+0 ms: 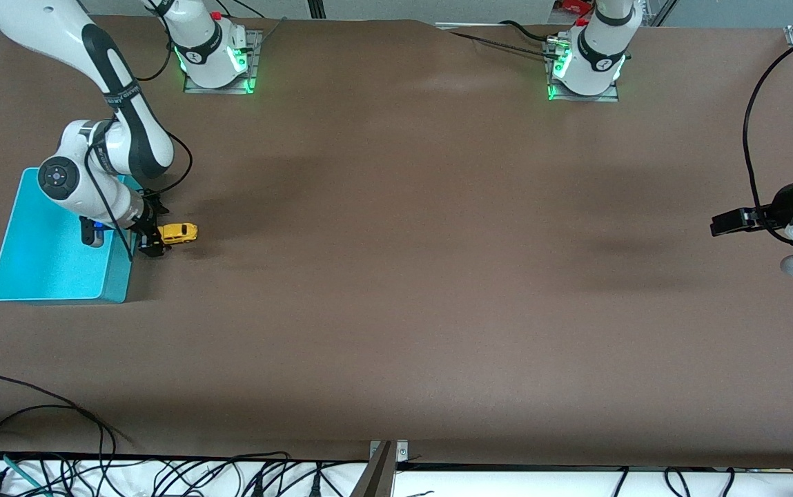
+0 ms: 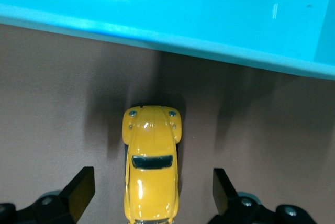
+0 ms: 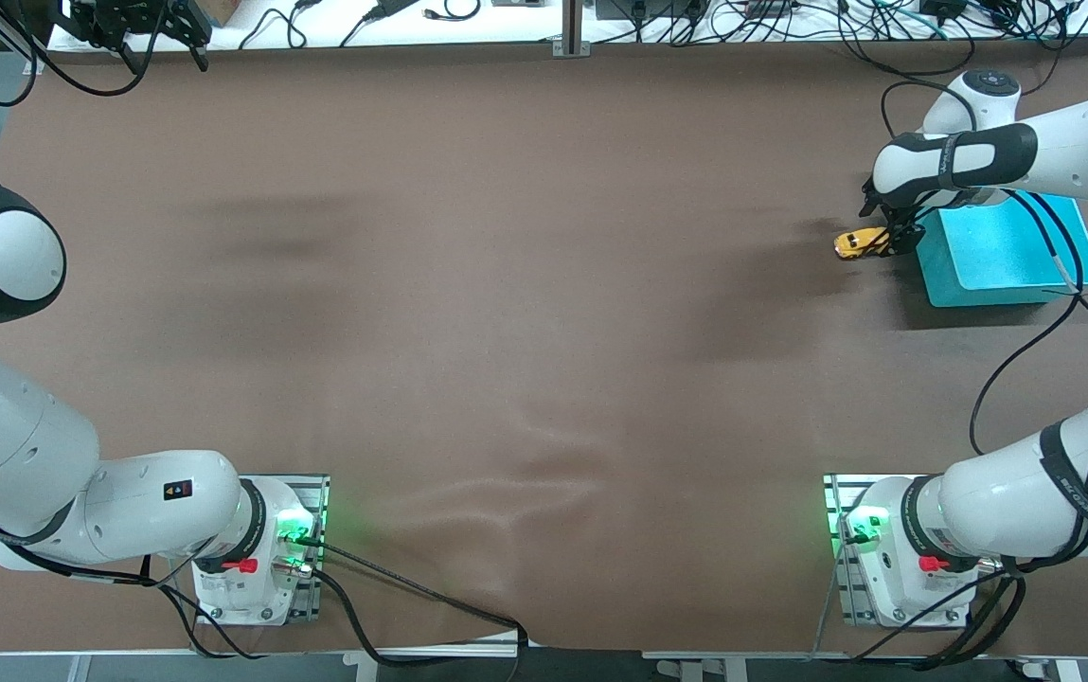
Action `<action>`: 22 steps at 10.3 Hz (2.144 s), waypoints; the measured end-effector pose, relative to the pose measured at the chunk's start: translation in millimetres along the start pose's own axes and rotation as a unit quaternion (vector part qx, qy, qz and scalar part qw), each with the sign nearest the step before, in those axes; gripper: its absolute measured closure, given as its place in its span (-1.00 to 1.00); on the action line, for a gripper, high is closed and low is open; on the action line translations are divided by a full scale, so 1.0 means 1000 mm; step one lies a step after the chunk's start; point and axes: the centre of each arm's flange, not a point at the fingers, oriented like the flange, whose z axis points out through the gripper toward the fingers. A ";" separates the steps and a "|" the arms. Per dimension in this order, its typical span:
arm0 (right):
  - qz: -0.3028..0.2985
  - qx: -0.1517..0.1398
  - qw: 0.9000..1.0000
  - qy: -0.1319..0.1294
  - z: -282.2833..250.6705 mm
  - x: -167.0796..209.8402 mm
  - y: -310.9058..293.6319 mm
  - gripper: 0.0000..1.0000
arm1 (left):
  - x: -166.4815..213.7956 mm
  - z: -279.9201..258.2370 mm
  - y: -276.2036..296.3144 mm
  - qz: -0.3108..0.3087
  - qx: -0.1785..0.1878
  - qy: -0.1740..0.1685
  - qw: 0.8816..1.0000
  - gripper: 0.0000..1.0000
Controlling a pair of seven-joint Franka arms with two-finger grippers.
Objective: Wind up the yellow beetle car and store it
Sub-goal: 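Lower the right gripper and grasp the yellow car beside the bin, then lift the car into the blue bin and open the right gripper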
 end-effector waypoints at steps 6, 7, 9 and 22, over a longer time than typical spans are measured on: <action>0.006 -0.004 1.000 -0.001 0.010 -0.004 0.000 0.09 | 0.006 0.003 -0.005 -0.002 -0.001 0.011 1.000 -1.00; 0.006 -0.002 1.000 0.000 0.009 -0.004 -0.002 0.09 | 0.007 0.003 -0.007 -0.003 -0.001 0.014 1.000 -1.00; 0.006 -0.001 1.000 0.000 -0.007 -0.003 -0.010 0.09 | 0.009 0.002 -0.010 -0.005 -0.001 0.020 1.000 -1.00; -0.417 -0.105 0.902 -0.036 -0.119 0.166 -0.006 0.09 | 0.010 0.000 -0.003 -0.005 -0.038 0.024 0.999 -1.00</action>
